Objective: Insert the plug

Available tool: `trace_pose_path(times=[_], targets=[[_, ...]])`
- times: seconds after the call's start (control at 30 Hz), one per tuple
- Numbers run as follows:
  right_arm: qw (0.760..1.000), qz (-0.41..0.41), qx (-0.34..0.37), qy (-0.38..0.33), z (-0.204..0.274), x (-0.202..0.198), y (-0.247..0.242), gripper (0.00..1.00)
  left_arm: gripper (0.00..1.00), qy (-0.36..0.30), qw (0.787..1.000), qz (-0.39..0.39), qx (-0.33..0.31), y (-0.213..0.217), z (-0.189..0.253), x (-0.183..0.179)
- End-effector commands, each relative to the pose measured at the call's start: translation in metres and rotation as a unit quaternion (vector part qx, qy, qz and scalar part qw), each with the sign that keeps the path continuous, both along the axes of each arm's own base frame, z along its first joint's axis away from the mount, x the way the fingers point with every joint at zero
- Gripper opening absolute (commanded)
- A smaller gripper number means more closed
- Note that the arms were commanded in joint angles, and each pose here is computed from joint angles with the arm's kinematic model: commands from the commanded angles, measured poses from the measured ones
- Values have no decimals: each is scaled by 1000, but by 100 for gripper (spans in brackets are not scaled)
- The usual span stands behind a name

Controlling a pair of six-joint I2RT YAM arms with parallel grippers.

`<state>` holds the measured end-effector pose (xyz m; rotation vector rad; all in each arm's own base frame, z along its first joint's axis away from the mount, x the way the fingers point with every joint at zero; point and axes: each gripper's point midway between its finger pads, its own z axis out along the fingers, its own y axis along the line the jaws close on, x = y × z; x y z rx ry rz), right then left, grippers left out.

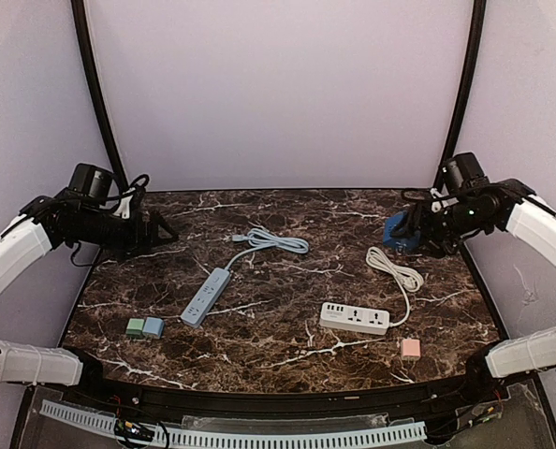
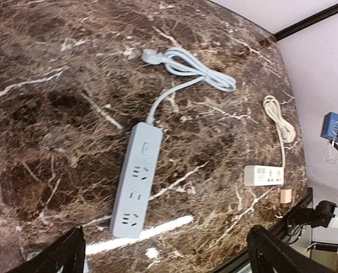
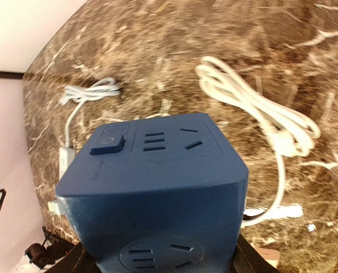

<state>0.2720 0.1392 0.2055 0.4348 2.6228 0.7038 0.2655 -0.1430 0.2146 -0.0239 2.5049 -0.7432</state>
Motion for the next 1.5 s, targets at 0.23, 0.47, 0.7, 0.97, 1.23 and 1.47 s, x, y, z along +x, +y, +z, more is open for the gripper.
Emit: trace_pose_path(times=[0.23,0.47,0.7,0.97,1.23,1.47], targets=[[957,202,28,-209,82,6,126,40,100,-13,990,-91,-111,-68,80,-3],[916,304,8,-263,86,-17,184,41,100,-12,982,-138,-126,-90,103,-17],[853,384,51,-350,110,-44,215,42,100,-45,964,-220,-143,-106,119,-37],[807,462,77,-359,112,-67,227,43,100,-119,929,-309,-163,-115,140,-53],[776,520,127,-333,109,-97,232,42,100,-111,904,-362,-200,-128,150,-62],[783,523,132,-310,102,-99,233,41,100,-99,895,-389,-195,-146,146,-67]])
